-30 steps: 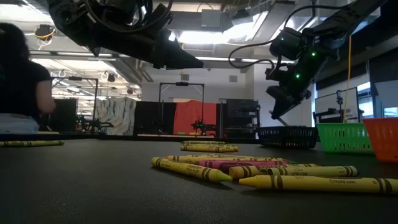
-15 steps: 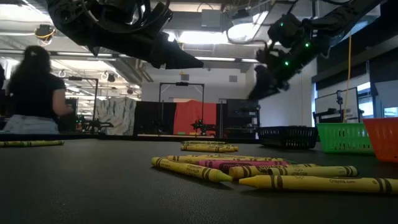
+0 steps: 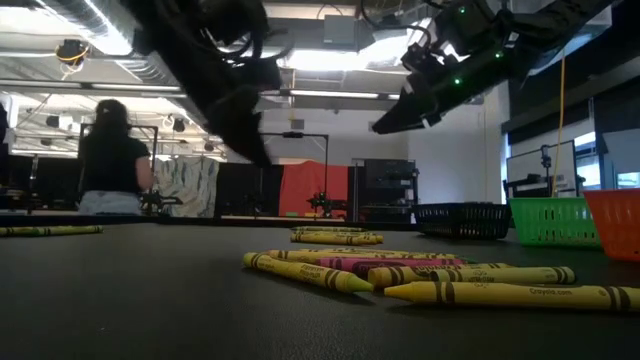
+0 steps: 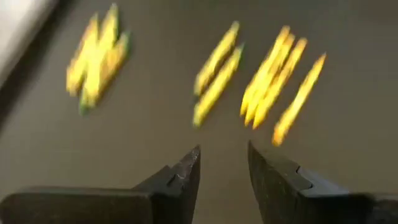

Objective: Sort crayons
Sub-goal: Put the green crayon into the orange basket

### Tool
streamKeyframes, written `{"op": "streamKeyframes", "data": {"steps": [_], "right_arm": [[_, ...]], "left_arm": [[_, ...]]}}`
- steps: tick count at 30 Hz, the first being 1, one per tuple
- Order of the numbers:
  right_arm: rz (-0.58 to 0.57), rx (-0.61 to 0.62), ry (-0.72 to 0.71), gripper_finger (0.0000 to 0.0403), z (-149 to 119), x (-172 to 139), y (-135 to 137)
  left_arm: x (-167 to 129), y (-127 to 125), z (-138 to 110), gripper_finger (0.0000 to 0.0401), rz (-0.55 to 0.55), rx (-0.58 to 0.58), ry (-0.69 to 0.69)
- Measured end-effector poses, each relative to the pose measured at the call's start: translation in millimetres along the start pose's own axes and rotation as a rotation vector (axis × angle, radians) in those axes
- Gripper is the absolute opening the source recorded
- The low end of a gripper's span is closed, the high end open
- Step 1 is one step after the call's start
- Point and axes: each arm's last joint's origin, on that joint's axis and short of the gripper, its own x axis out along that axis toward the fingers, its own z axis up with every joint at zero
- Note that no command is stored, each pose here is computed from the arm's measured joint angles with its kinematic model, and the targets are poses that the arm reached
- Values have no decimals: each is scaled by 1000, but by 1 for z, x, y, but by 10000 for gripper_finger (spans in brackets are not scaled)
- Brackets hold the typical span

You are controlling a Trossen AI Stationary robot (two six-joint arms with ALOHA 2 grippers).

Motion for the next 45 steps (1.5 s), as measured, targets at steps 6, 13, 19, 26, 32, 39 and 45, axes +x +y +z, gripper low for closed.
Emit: {"op": "streamKeyframes", "data": {"steps": [6, 13, 19, 26, 32, 39, 45], "right_arm": [[-3, 2, 5, 182, 0, 0, -1], [-3, 7, 6, 182, -1, 0, -1], [-2, 9, 11, 182, -1, 0, 0], [-2, 10, 11, 182, -1, 0, 0], [-2, 10, 6, 182, -1, 0, 0], [-3, 10, 5, 182, -1, 0, 0], [-3, 10, 5, 182, -1, 0, -1]], "left_arm": [[-19, 8, -12, 118, 85, -120, 351], [-27, 20, -44, 118, 162, -293, 654], [-22, 29, -69, 118, 224, -348, 759], [-28, 45, -92, 118, 251, -428, 766], [-30, 54, -103, 118, 179, -544, 717], [-23, 60, -122, 118, 181, -591, 748], [-21, 60, -127, 117, 147, -600, 739]]}}
